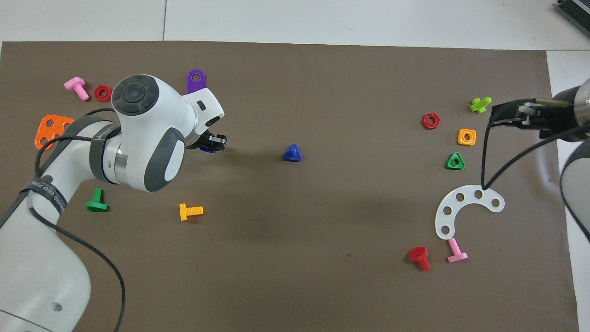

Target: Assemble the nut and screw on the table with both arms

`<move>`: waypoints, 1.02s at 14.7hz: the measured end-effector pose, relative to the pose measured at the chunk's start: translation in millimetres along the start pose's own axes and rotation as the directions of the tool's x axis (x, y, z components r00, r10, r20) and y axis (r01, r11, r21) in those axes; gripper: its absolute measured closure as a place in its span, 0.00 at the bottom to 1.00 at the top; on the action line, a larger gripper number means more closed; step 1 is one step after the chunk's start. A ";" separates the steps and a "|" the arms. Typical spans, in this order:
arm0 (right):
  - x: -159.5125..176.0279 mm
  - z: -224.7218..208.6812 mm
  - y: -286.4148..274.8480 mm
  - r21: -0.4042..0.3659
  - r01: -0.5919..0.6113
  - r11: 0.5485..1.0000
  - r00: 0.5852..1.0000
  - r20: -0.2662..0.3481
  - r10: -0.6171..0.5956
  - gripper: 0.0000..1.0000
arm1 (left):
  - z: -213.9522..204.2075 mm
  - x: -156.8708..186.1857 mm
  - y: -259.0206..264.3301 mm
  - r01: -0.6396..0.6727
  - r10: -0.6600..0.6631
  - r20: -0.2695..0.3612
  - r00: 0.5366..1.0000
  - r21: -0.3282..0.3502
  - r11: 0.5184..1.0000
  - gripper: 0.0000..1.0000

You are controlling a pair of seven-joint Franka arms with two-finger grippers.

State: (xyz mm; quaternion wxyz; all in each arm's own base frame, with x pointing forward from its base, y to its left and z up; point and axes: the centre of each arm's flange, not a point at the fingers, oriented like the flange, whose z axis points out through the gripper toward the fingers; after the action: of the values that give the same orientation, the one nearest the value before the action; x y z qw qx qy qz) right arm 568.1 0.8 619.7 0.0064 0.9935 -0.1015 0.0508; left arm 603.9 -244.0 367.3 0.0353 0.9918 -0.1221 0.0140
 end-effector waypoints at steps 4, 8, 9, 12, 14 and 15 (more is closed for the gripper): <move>-13.2 -39.7 26.4 -0.010 0.024 1.000 0.998 0.052 -0.023 0.00 | -10.3 5.4 62.4 0.086 -0.086 -0.022 0.996 -0.016 0.996 0.53; -16.1 -24.9 17.5 -0.012 0.041 0.999 0.996 0.078 -0.040 0.00 | -22.8 7.3 109.0 0.137 -0.136 0.007 0.991 -0.047 0.990 0.53; -16.8 -21.2 16.4 -0.013 0.043 0.999 0.996 0.084 -0.042 0.00 | -24.1 8.1 119.4 0.147 -0.147 0.007 0.989 -0.053 0.988 0.53; -18.8 -19.2 16.7 -0.013 0.044 0.999 0.995 0.089 -0.042 0.00 | -22.9 14.8 145.1 0.175 -0.175 0.005 0.984 -0.064 0.982 0.53; -19.6 -20.6 16.9 -0.012 0.044 0.999 0.995 0.086 -0.042 0.00 | -21.6 22.0 157.9 0.186 -0.186 0.013 0.983 -0.066 0.980 0.53; -19.7 -21.0 16.8 -0.009 0.043 0.999 0.995 0.086 -0.042 0.00 | -20.7 24.7 163.5 0.184 -0.184 0.015 0.983 -0.066 0.981 0.53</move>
State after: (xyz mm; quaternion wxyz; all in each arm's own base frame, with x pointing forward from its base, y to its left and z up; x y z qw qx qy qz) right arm 543.4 -11.1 638.6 0.0083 0.9967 -0.0808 0.0073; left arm 587.8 -406.6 399.7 0.0693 0.9971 -0.0304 0.0020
